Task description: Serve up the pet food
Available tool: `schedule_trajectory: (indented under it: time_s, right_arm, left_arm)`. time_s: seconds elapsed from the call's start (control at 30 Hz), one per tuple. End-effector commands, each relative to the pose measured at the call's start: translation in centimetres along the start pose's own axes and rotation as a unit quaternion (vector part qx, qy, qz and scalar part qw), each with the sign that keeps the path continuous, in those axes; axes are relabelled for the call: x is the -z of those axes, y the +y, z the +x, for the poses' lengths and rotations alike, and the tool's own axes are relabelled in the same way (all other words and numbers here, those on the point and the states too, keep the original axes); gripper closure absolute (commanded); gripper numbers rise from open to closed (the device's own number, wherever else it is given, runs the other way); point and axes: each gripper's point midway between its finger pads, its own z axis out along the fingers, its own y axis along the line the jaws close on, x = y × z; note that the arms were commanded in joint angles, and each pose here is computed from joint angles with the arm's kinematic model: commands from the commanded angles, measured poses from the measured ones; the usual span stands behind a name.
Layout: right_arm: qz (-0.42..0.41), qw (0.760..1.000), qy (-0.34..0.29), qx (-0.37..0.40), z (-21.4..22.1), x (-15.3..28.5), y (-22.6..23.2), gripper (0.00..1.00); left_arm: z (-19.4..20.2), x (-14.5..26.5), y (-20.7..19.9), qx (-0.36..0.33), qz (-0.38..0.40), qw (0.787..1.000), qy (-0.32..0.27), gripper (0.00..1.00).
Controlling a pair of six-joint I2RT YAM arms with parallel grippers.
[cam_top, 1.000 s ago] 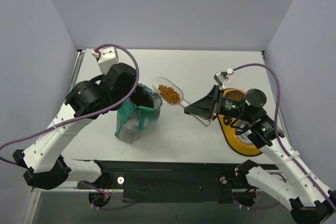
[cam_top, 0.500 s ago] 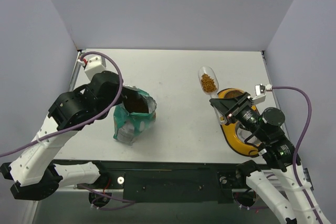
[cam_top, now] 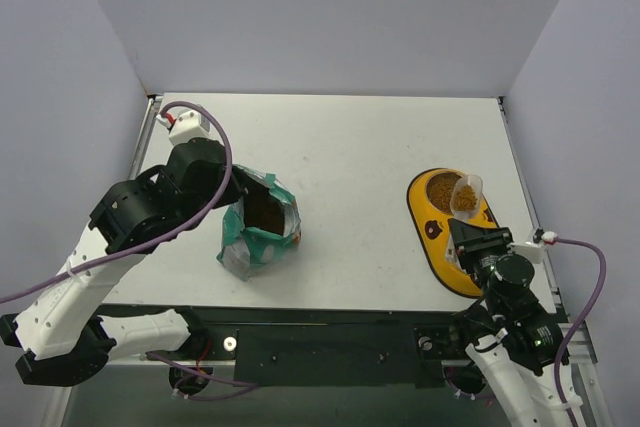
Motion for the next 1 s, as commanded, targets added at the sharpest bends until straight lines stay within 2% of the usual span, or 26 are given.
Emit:
schedule_trajectory:
  time_s: [0.0, 0.37, 0.97]
  right_arm:
    - [0.078, 0.994, -0.08, 0.003, -2.6, 0.6, -4.2, 1.0]
    - [0.173, 0.982, -0.079, 0.019, -2.8, 2.9, -8.6, 1.0]
    - [0.278, 0.96, -0.025, 0.03, -0.3, 1.8, -11.4, 1.0]
  left_arm:
    - [-4.8, 2.6, -2.6, 0.07, 0.079, 0.992, -0.076, 1.0]
    - [-5.1, 2.5, -3.1, 0.071, 0.085, 0.991, -0.078, 1.0]
    - [-5.7, 2.9, -2.5, 0.085, 0.075, 0.99, -0.089, 1.0]
